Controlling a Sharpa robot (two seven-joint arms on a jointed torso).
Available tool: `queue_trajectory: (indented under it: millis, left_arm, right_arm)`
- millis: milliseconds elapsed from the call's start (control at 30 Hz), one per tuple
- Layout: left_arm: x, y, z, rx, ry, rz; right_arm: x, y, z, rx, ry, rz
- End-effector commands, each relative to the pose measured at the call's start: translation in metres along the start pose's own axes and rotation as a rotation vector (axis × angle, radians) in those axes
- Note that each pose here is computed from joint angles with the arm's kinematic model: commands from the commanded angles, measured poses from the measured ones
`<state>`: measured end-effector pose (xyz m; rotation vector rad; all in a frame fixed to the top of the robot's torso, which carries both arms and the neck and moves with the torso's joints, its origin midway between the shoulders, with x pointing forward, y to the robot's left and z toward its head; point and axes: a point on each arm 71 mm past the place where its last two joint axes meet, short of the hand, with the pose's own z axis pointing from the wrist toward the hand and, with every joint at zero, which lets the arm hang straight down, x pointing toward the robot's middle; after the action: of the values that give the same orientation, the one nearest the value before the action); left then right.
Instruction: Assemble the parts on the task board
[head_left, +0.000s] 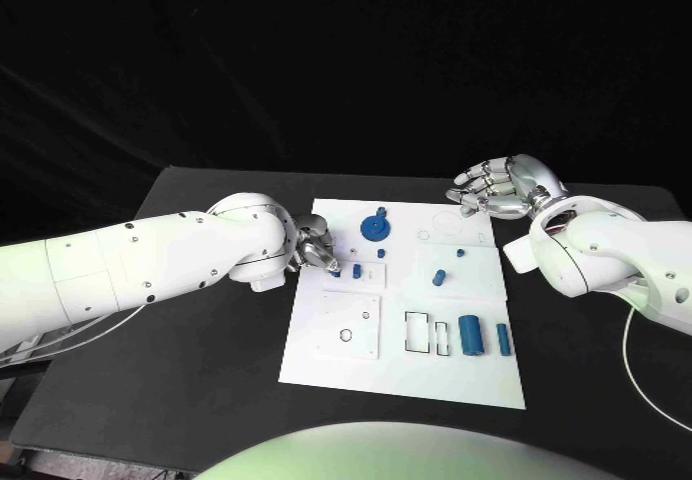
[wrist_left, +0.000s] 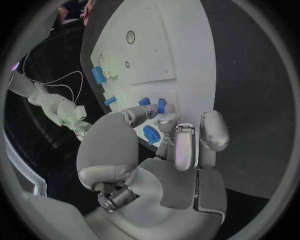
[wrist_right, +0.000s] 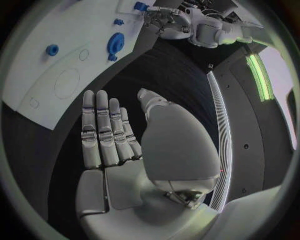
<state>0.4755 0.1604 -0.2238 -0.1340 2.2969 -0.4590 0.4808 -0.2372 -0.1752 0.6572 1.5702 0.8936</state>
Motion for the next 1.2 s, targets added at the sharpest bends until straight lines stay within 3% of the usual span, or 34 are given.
queue_trajectory:
  millis: [33,1200]
  left_arm:
    - [0.0039,-0.0016,0.0008,0.001,0.016,0.012]
    - [0.0070,-0.0065,0.0034,0.013,0.048,0.011]
  right_arm:
    - [0.0012,0.0011,-0.0001,-0.014,0.010,-0.003]
    - [0.0012,0.0015,-0.0009,-0.017,0.009,-0.002]
